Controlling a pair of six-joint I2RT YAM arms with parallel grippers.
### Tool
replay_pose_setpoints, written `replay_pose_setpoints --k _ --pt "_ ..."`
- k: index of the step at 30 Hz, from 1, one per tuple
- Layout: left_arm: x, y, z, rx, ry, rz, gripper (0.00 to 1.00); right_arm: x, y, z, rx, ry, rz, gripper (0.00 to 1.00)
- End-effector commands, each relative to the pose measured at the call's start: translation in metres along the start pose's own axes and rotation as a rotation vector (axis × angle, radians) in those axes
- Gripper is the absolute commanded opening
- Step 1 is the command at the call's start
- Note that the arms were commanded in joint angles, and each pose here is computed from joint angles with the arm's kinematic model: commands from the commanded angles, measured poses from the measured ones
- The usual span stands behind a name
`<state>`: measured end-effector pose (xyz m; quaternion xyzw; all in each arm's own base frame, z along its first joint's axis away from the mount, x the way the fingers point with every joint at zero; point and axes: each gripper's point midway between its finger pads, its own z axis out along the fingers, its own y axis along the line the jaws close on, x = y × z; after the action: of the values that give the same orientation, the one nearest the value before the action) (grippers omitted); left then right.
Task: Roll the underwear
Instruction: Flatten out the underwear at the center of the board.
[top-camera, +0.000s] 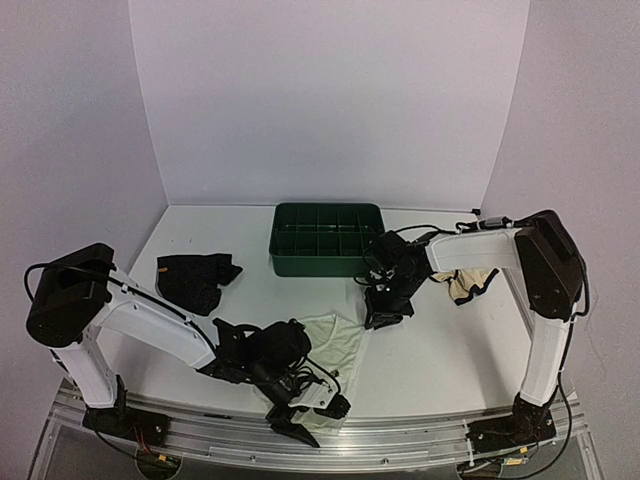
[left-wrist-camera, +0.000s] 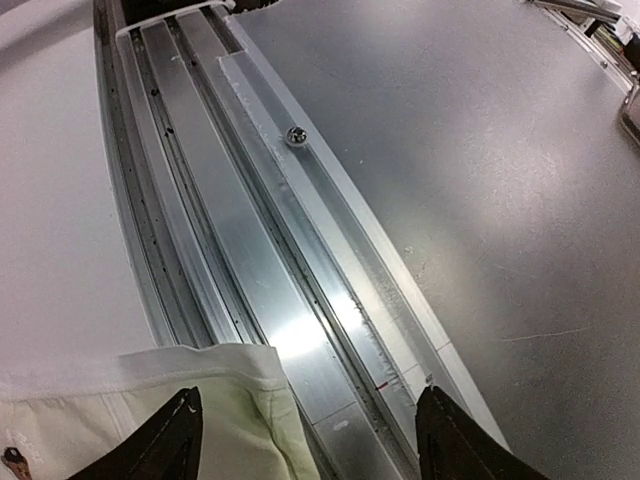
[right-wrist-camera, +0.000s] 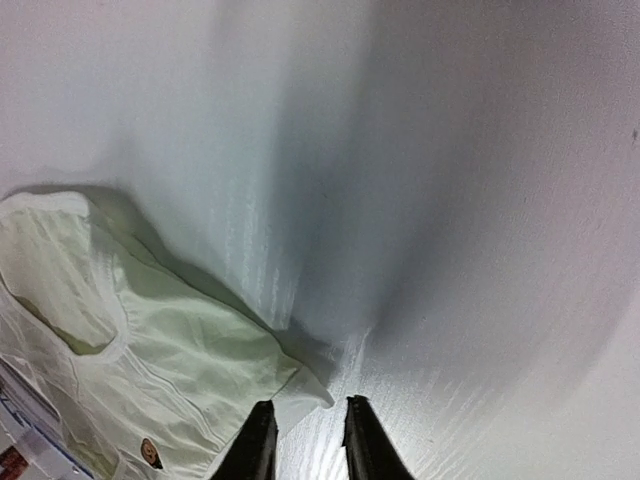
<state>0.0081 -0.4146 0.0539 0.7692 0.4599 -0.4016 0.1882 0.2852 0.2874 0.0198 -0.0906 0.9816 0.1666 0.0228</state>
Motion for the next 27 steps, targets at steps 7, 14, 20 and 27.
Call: replay_pose_setpoints --k 7,14,20,27 --pt "-0.015 0.053 -0.1 -0.065 -0.014 -0.018 0.7 -0.02 -0.004 -0.067 0.152 -0.078 -0.073 0.39" --pt "0.065 0.114 -0.137 -0.327 0.164 0.0 0.4 0.005 0.04 -0.04 -0.02 -0.057 -0.03 0.1" --pt "0.108 0.126 -0.138 -0.368 0.24 0.026 0.37 0.001 0.045 0.004 -0.039 -0.015 0.019 0.01" --pt "0.138 0.133 -0.135 -0.39 0.302 0.069 0.35 -0.021 0.031 0.033 0.016 -0.007 0.034 0.0"
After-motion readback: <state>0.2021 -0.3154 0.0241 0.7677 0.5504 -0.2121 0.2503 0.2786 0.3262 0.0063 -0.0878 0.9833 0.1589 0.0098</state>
